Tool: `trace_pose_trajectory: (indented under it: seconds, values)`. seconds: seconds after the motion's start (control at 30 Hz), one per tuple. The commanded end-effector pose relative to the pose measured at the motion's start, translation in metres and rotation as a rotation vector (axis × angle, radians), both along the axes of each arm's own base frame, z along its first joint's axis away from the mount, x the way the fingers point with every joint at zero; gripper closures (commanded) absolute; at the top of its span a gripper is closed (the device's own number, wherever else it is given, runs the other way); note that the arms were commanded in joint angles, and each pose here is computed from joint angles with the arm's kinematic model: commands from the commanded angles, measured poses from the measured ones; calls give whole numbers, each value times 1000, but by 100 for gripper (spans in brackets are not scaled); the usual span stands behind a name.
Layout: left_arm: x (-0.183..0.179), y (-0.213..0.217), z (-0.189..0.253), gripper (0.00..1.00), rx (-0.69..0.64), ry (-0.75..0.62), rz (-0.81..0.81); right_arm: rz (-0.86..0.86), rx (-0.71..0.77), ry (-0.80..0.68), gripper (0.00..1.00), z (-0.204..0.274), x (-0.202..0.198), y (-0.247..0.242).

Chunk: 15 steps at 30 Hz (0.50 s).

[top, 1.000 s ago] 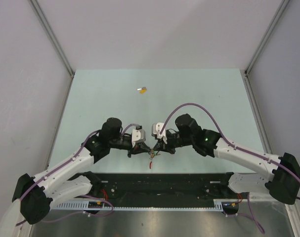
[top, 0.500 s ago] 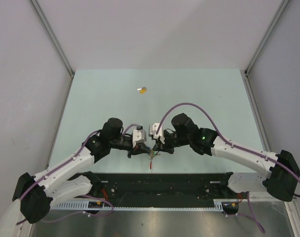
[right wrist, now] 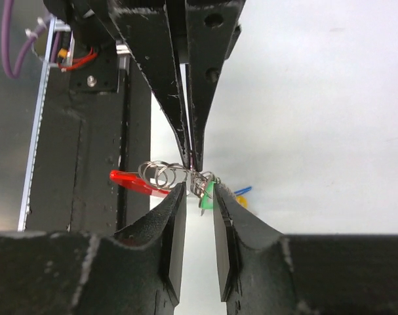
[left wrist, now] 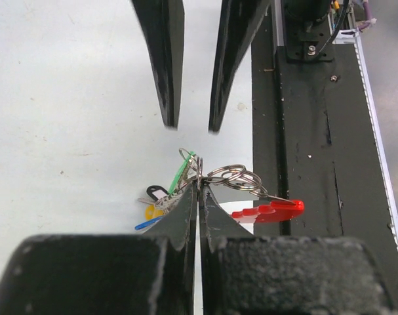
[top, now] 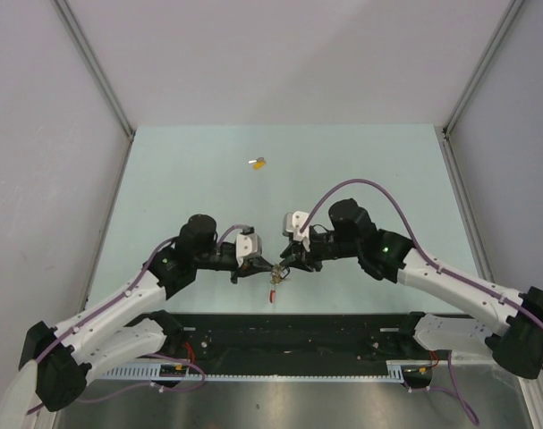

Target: Put the keys on the keyring

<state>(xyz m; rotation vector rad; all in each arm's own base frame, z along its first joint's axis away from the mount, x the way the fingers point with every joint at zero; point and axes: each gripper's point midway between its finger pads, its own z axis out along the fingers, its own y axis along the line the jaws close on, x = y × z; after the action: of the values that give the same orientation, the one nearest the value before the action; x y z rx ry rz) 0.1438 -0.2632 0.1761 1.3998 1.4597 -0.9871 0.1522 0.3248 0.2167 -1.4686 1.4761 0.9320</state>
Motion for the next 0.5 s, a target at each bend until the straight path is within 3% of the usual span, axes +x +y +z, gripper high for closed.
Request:
trace_pose_trajectory:
  seconds: [0.0,0.47]
  values:
    - [4,-4,19,100,-63,-61,1,0,105,8,72,19,-2,-9]
    - [-4,-6,27,100,-113,-90,-39,76,186,42,72,12,4,-9]
